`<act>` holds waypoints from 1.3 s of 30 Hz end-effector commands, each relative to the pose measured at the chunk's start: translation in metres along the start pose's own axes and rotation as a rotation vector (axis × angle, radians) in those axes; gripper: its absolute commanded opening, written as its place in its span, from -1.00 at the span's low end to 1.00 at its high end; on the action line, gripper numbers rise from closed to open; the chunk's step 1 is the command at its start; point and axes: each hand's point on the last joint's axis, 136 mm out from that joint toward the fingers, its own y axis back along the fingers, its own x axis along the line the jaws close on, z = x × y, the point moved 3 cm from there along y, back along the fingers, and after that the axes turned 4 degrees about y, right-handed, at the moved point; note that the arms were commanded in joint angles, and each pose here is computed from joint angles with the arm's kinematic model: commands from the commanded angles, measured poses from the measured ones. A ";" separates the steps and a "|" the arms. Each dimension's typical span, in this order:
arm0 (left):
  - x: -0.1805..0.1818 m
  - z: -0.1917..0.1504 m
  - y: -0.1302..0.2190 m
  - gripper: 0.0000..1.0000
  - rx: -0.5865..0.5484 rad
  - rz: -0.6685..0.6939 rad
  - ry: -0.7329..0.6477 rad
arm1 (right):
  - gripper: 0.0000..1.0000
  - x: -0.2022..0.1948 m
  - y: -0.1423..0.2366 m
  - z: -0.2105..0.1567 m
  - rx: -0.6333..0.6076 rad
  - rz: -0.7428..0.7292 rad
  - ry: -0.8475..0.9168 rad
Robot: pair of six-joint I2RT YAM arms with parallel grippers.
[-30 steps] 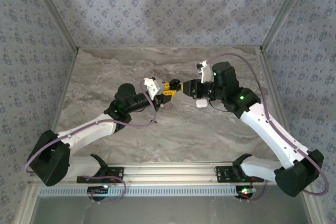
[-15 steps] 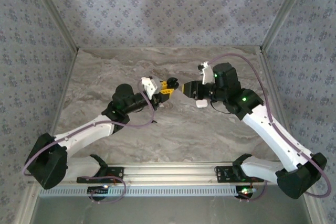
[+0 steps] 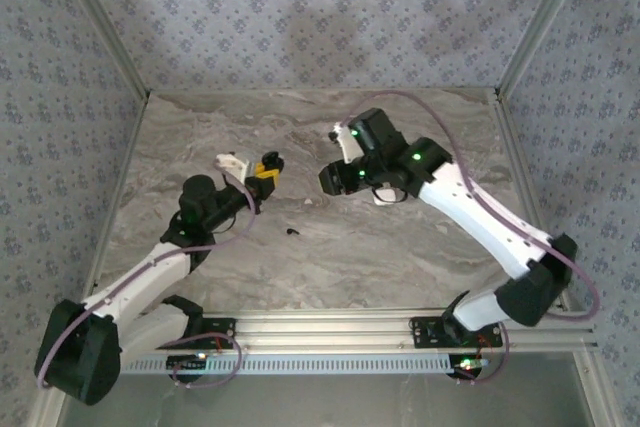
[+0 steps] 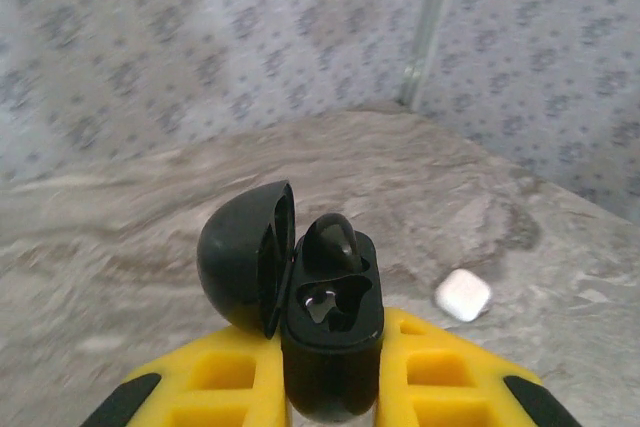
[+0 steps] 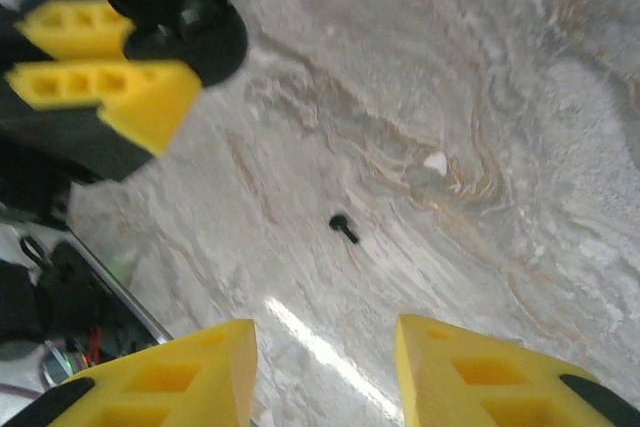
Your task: Insert the wireless bluetooth earbuds into the charging case
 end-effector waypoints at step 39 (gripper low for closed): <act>0.114 -0.029 0.080 -0.68 -0.017 0.497 0.396 | 0.04 0.032 -0.209 -0.073 0.682 -0.071 0.521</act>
